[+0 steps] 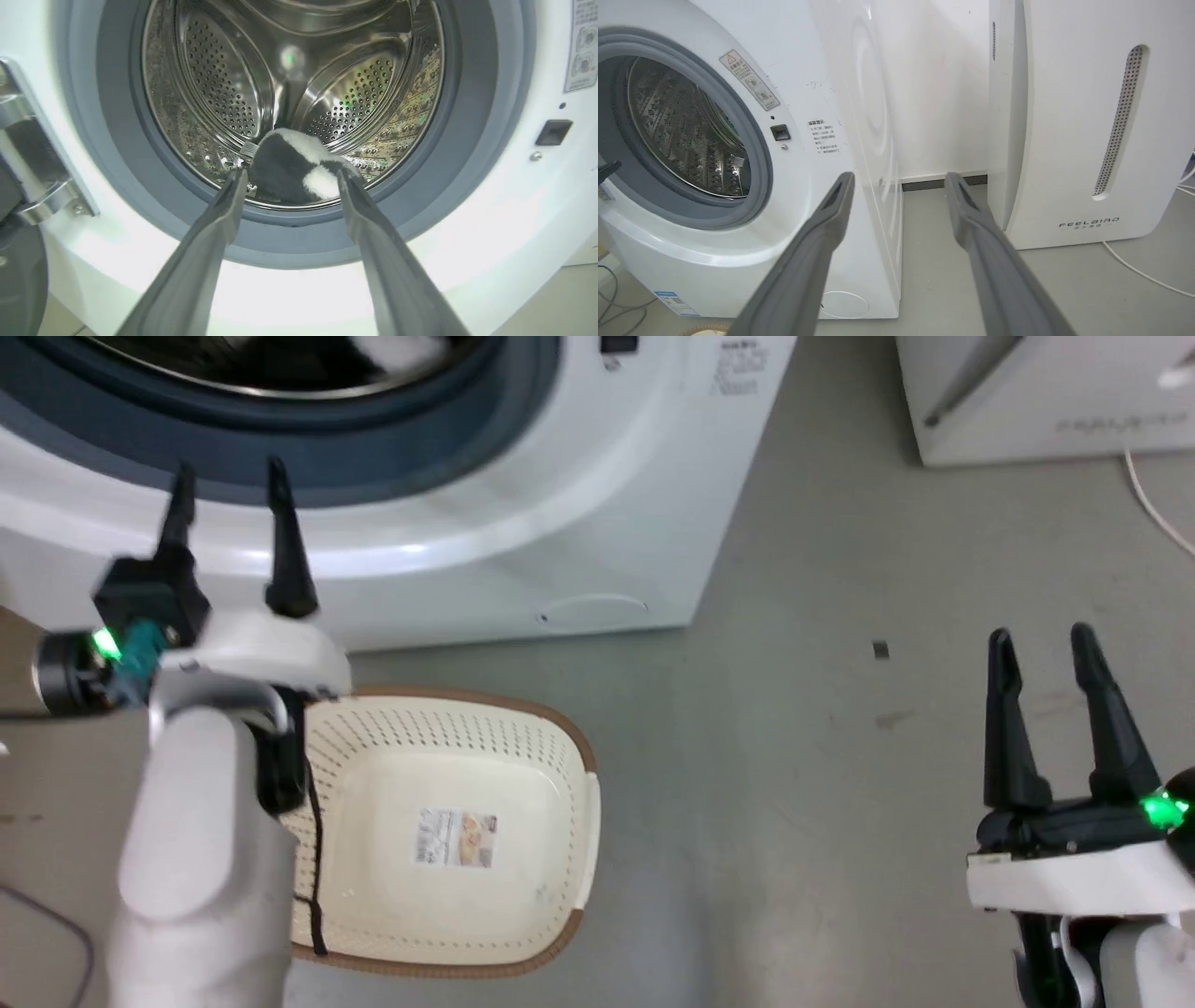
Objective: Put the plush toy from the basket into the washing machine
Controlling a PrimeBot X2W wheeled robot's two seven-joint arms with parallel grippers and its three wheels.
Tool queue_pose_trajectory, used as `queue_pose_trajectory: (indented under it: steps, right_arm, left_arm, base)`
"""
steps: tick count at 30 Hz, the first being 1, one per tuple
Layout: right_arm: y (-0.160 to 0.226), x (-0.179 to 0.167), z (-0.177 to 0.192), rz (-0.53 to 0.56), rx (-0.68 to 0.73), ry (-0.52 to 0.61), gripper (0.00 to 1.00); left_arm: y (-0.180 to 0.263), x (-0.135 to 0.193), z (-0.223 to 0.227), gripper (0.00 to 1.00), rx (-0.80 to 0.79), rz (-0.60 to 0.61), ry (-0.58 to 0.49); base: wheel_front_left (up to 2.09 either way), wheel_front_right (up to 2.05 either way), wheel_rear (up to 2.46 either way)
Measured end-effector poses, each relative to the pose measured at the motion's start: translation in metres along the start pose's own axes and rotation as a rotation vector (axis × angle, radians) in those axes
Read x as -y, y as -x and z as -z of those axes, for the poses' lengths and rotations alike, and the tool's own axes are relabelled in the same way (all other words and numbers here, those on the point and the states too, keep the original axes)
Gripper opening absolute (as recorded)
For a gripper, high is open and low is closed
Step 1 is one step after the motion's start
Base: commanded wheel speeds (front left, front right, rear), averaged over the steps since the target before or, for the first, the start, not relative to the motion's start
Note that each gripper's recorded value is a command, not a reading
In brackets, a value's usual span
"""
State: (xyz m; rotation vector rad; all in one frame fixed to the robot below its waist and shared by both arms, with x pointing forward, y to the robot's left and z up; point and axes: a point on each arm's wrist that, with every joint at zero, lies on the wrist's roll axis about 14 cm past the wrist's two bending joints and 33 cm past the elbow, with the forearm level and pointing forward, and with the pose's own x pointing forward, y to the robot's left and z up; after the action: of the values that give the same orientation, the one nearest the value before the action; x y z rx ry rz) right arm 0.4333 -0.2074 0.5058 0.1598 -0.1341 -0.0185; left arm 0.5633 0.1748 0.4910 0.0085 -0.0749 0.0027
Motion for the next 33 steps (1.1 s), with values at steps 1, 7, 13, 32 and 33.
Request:
queue_pose_trajectory:
  steps: [1,7,13,32,33]
  right_arm:
    - [0.002,-0.002,-0.002,-0.006,0.003,0.004,1.0]
    - [0.012,-0.015,-0.018,-0.041,0.034,0.005,1.0]
    - [0.026,-0.026,-0.03,-0.072,0.053,0.009,1.0]
    - [0.059,-0.049,-0.039,-0.142,0.055,0.031,0.0]
    - [0.059,-0.049,-0.039,-0.142,0.056,0.031,0.0]
  left_arm:
    - [0.006,-0.001,-0.006,1.0,0.01,-0.002,0.002]
    - [0.052,-0.01,-0.028,1.0,0.046,-0.023,-0.014]
    - [0.095,-0.018,-0.037,1.0,0.053,-0.046,-0.014]
    - [0.177,-0.037,-0.038,0.0,0.023,-0.095,-0.023]
    - [0.177,-0.037,-0.038,0.0,0.023,-0.095,-0.023]
  base:
    - [0.0,0.0,0.0]
    - [0.0,0.0,0.0]
    - [0.0,0.0,0.0]
    - [0.0,0.0,0.0]
    - [0.0,0.0,0.0]
